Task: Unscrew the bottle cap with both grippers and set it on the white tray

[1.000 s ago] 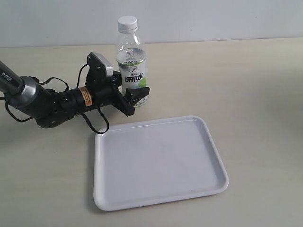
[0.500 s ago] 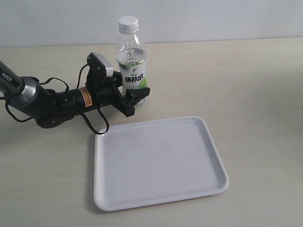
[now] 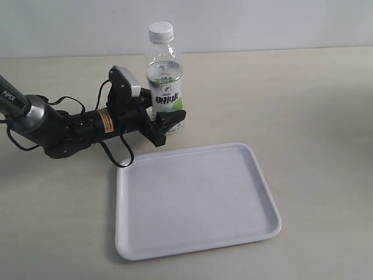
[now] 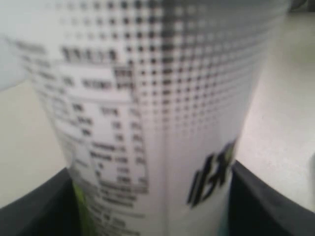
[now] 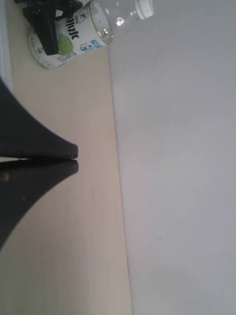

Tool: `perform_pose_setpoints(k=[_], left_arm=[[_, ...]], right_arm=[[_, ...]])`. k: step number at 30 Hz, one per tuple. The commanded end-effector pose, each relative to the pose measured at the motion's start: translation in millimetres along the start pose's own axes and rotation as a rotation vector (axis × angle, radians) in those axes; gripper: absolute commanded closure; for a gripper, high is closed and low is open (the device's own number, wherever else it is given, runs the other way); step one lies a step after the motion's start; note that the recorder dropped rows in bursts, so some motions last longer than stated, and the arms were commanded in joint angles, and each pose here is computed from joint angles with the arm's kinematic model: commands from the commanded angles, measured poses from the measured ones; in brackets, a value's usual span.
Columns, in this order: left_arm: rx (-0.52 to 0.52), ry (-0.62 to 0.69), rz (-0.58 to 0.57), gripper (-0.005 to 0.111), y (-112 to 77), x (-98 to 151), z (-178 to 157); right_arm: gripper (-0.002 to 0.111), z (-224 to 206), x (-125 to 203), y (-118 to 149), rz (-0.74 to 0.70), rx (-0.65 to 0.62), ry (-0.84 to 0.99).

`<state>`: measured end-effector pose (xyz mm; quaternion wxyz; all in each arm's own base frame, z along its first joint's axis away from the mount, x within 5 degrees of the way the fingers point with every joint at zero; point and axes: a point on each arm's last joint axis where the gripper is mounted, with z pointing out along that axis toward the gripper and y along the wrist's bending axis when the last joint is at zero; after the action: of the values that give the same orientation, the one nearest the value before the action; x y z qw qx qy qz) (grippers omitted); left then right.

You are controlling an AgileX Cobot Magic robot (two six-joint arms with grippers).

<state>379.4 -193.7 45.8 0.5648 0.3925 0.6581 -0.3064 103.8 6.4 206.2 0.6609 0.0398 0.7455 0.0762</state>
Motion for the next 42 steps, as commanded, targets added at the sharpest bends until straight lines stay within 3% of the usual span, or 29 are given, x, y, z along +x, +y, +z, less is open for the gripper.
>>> perform_pose_setpoints(k=[1,6,11,17,22,27,38,42], left_arm=[[0.014,-0.037,0.016,0.107,-1.6,-7,2],[0.016,-0.036,0.017,0.107,-1.8,-7,2],[0.017,-0.037,0.019,0.107,-1.8,-8,2],[0.019,-0.036,0.019,0.107,-2.0,-7,2],[0.028,-0.034,0.024,0.107,-2.8,-7,2],[0.028,-0.034,0.024,0.107,-2.8,-7,2],[0.03,-0.034,0.025,0.107,-2.9,-7,2],[0.041,-0.031,0.031,0.107,-4.0,-7,2]], right_arm=[[0.108,27,-11,4,-0.044,-0.018,0.068],[0.108,59,-9,10,-0.083,-0.075,0.125],[0.108,87,-6,15,-0.069,-0.143,0.078],[0.108,131,-12,24,-0.019,-0.231,0.153],[0.108,160,-16,25,-0.016,-0.226,0.173],[0.108,195,-22,17,-0.086,-0.118,0.349],[0.108,236,-37,26,-0.141,-0.194,0.468],[0.108,255,-46,27,-0.287,-0.221,0.467]])
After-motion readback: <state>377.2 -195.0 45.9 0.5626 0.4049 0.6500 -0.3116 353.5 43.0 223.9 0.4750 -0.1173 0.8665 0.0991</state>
